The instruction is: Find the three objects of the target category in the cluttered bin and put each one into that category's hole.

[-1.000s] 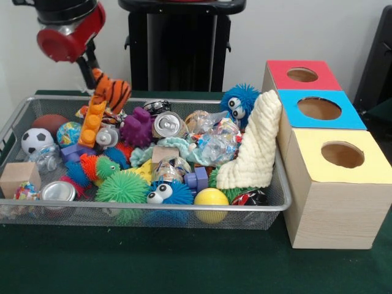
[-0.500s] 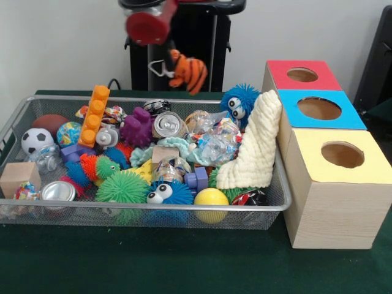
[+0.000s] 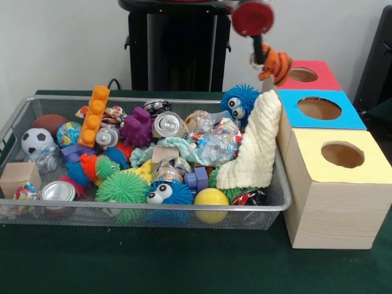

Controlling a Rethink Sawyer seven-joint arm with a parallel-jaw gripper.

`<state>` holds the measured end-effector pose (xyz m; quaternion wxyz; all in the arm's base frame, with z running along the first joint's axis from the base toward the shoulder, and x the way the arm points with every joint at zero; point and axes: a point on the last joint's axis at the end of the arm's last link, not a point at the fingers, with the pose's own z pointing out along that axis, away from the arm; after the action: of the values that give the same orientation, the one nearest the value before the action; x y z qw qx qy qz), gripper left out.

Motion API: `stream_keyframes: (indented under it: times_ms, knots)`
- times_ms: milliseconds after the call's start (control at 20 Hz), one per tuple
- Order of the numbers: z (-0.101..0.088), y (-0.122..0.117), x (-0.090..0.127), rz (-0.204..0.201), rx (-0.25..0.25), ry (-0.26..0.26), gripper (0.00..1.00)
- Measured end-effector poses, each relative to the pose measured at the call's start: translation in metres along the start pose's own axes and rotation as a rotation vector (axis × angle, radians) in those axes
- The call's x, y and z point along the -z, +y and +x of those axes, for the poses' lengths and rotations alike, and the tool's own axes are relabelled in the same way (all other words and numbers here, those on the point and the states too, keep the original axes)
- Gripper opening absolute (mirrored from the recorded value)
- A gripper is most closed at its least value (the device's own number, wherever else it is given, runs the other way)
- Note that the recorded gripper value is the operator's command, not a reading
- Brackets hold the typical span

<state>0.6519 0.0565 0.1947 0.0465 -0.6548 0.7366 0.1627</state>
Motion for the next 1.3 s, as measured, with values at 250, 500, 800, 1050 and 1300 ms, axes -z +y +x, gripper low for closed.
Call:
stream_keyframes:
  times_ms: [250, 500, 800, 1050, 1300]
  knots:
    - [-0.043, 0.012, -0.01, 0.037, 0.001, -0.023, 0.0]
    - [-0.053, 0.016, -0.016, 0.047, -0.014, -0.011, 0.0]
    - [-0.044, 0.021, -0.02, 0.047, -0.042, 0.023, 0.0]
    - [-0.032, 0.033, -0.034, 0.026, -0.067, 0.053, 0.0]
    - [-0.033, 0.055, -0.054, -0.014, -0.098, 0.083, 0.0]
